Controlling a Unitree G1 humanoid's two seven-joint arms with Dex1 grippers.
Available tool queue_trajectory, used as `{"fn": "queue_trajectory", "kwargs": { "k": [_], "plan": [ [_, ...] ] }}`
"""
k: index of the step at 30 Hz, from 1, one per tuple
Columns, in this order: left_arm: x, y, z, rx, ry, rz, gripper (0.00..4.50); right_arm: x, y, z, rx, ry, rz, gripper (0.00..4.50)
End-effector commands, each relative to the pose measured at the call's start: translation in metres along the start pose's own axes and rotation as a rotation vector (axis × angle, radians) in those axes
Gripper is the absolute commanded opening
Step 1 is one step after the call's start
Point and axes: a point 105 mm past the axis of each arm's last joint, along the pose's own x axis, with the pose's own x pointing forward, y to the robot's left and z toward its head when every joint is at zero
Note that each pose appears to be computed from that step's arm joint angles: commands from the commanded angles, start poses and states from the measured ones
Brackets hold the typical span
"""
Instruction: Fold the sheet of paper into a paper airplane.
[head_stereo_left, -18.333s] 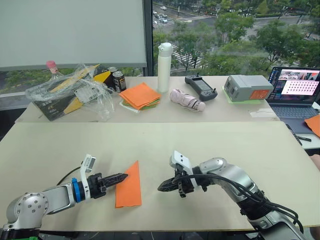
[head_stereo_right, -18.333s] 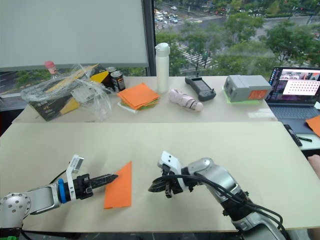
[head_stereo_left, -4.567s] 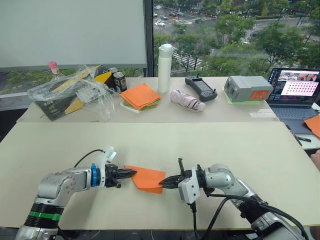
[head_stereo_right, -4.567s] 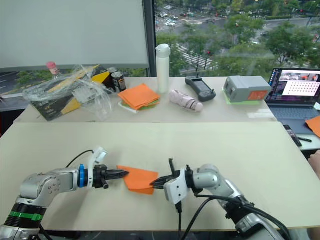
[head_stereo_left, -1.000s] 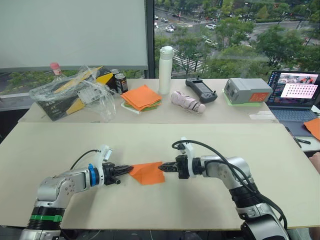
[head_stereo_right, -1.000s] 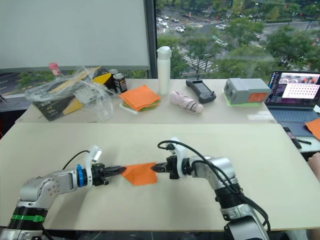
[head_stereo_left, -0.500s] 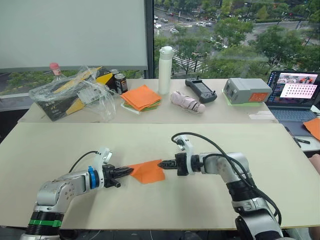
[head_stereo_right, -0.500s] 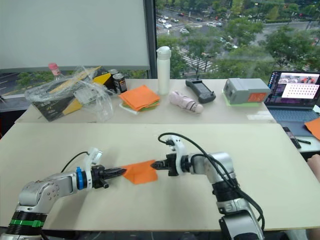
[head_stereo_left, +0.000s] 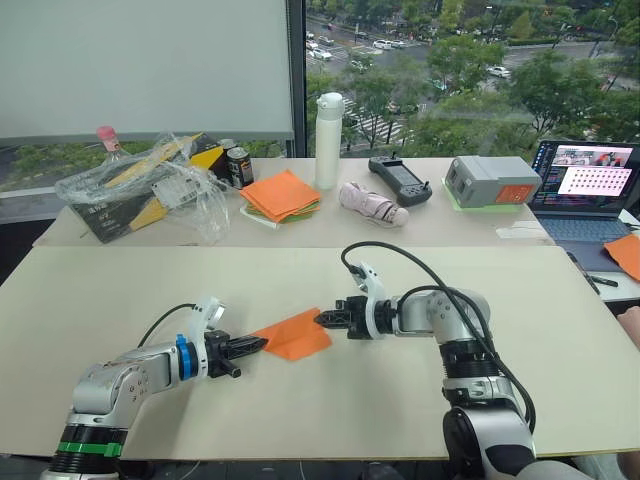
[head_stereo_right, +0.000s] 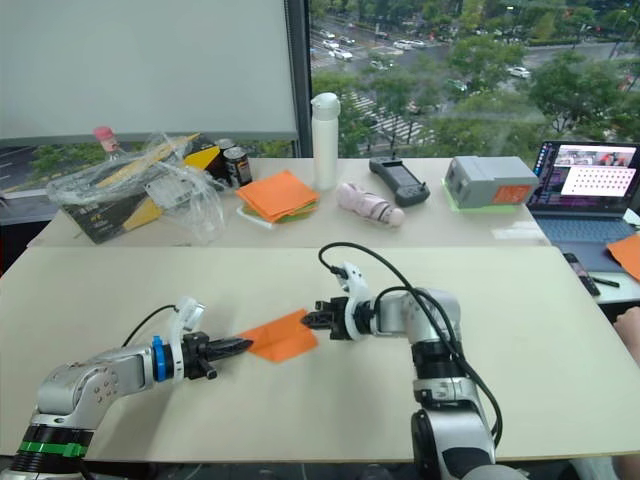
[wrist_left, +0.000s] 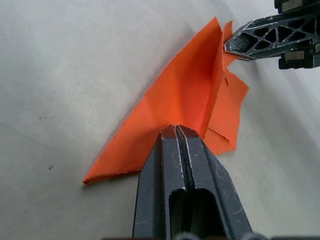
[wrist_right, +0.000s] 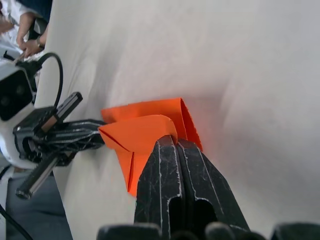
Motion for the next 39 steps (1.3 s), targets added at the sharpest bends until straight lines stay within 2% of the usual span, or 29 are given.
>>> {"fn": "queue_trajectory", "kwargs": {
  "k": [1, 10, 15, 23, 29, 39],
  "plan": [
    [0.001, 0.003, -0.012, -0.018, 0.04, 0.022, 0.0, 0.004, -0.017, -0.02, 0.05, 0.079, -0.078, 0.03],
    [-0.008, 0.002, 0.002, 0.01, -0.004, 0.026, 0.0, 0.008, -0.026, -0.028, 0.011, 0.116, -0.126, 0.03],
    [-0.013, -0.019, 0.021, 0.051, -0.05, -0.04, 0.0, 0.009, -0.028, -0.03, -0.015, 0.133, -0.13, 0.03],
    [-0.013, -0.042, 0.024, 0.089, -0.048, -0.1, 0.0, 0.012, -0.029, -0.032, -0.038, 0.146, -0.127, 0.03],
    [-0.004, -0.039, 0.019, 0.101, -0.033, -0.077, 0.0, 0.013, -0.028, -0.032, -0.049, 0.147, -0.12, 0.03],
    [0.008, -0.029, 0.024, 0.126, -0.045, -0.047, 0.0, 0.012, -0.027, -0.033, -0.054, 0.14, -0.114, 0.03]
  ]
}}
